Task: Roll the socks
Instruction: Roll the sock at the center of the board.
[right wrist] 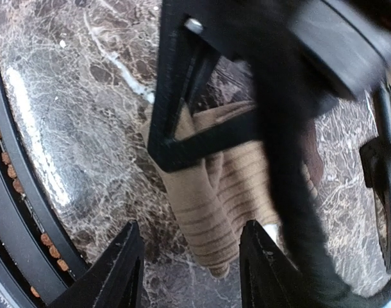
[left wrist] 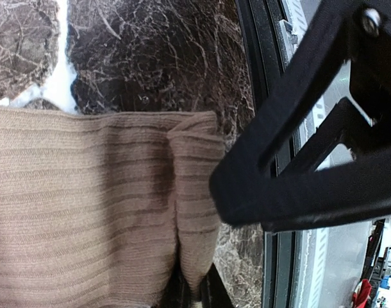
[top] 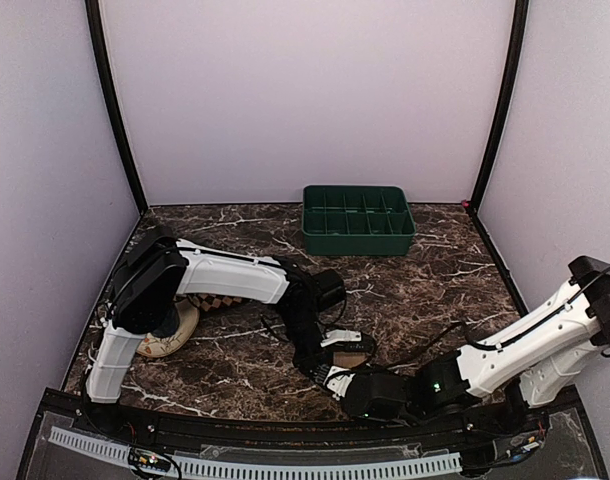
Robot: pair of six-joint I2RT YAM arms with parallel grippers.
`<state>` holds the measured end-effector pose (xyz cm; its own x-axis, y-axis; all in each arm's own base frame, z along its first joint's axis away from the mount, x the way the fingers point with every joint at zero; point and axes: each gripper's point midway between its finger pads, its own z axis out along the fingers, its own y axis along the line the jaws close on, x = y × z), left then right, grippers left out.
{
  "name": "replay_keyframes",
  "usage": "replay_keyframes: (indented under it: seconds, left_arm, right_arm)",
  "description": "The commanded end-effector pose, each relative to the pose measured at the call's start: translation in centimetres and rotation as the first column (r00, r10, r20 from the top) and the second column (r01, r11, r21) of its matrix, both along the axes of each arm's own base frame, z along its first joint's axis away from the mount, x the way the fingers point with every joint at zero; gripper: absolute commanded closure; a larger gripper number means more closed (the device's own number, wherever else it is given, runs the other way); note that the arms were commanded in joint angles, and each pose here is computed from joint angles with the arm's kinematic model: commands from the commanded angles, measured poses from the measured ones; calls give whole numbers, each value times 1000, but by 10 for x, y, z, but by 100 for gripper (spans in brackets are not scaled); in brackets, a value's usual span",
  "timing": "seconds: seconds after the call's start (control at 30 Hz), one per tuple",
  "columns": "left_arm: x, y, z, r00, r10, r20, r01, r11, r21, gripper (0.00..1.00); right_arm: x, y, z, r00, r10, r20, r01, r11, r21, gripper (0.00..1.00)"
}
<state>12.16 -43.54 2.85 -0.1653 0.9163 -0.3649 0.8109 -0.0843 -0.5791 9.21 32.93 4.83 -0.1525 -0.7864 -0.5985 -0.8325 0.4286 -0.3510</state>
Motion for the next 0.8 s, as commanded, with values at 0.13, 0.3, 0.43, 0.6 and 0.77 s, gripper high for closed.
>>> replay_keyframes:
  seconds: [0.13, 0.3, 0.43, 0.6, 0.77]
  left_arm:
    - [-2, 8, -12, 1000, -11, -13, 12, 998, 57, 100]
    - [-2, 9, -13, 1000, -13, -16, 14, 998, 62, 100]
    - [-2, 9, -13, 1000, -12, -15, 12, 998, 62, 100]
    - [-1, 10, -14, 1000, -8, -18, 9, 998, 65, 100]
    - [-1, 8, -10, 999, -2, -45, 4, 999, 48, 100]
  right_arm:
    - [7, 6, -2, 999, 11, 47, -7, 997, -78, 53]
    - [16, 2, -4, 999, -3, 44, 8, 995, -100, 53]
    - [23, -1, -8, 999, -16, 31, 20, 993, -117, 55]
    - [26, -1, -19, 1000, -14, -3, 14, 988, -155, 58]
    - [25, 0, -24, 999, -10, -37, 4, 987, -163, 70]
